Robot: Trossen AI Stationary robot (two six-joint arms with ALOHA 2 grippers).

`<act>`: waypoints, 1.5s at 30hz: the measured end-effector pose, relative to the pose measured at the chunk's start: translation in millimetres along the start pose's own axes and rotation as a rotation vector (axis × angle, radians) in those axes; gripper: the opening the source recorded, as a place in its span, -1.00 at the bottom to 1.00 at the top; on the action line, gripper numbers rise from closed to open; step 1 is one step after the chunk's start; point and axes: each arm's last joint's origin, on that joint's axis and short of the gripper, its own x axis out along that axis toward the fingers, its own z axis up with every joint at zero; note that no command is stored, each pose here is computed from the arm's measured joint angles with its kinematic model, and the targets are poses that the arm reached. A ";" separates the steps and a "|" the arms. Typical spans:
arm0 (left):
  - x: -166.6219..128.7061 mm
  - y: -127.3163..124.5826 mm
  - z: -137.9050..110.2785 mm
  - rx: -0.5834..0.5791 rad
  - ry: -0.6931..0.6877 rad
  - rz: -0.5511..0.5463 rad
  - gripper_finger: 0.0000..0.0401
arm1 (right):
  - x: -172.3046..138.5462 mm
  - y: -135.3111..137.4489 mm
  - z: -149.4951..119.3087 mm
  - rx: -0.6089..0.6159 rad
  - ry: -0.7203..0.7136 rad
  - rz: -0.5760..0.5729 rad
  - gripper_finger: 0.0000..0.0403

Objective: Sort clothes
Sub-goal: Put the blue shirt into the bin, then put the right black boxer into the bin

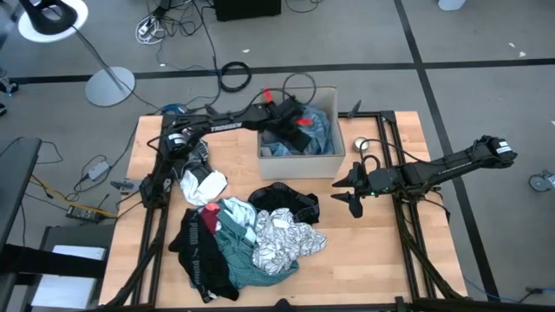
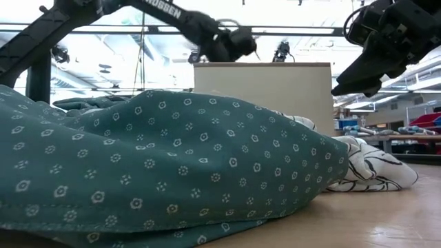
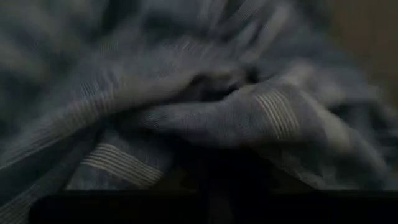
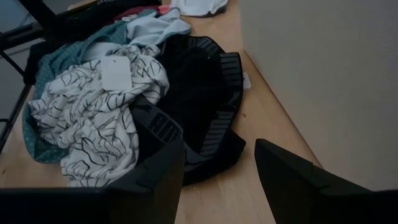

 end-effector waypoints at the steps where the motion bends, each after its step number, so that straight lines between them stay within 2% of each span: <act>1: -7.3 -4.6 5.9 0.025 -0.015 -0.009 -0.68 | 0.0 -0.2 -0.4 -0.001 0.004 -0.002 -0.02; 6: -51.4 -31.8 31.9 0.153 -0.099 -0.059 -0.68 | 0.0 -0.2 -0.5 -0.002 0.005 -0.002 -0.02; 11: -101.2 -64.5 41.4 0.313 -0.151 -0.110 -0.68 | 0.0 0.0 -0.6 -0.003 0.006 0.000 -0.02; 14: -127.8 -85.1 30.9 0.393 -0.198 -0.154 -0.68 | 0.0 1.3 -1.0 -0.004 0.023 0.043 -0.02; 18: -165.6 -109.4 14.3 0.503 -0.257 -0.155 -0.68 | 0.6 2.2 -1.5 -0.009 0.032 0.059 -0.02; 27: -251.3 -143.7 -21.9 0.599 -0.384 -0.184 -0.68 | 17.0 6.9 -6.4 -0.015 0.092 0.091 -0.02; 30: -266.0 -152.7 -34.0 0.621 -0.396 -0.192 -0.68 | 25.3 8.6 -8.3 -0.041 0.105 0.086 -0.02; 38: -279.6 -177.5 -61.4 0.645 -0.421 -0.164 -0.68 | 39.2 17.9 0.9 -0.098 0.148 0.090 -0.02; 41: -273.2 -183.0 -71.3 0.655 -0.420 -0.156 -0.68 | 40.9 20.4 3.0 -0.117 0.151 0.096 -0.02; 45: -252.8 -178.5 -86.7 0.633 -0.395 -0.136 -0.68 | 41.0 22.7 3.7 -0.129 0.152 0.109 -0.02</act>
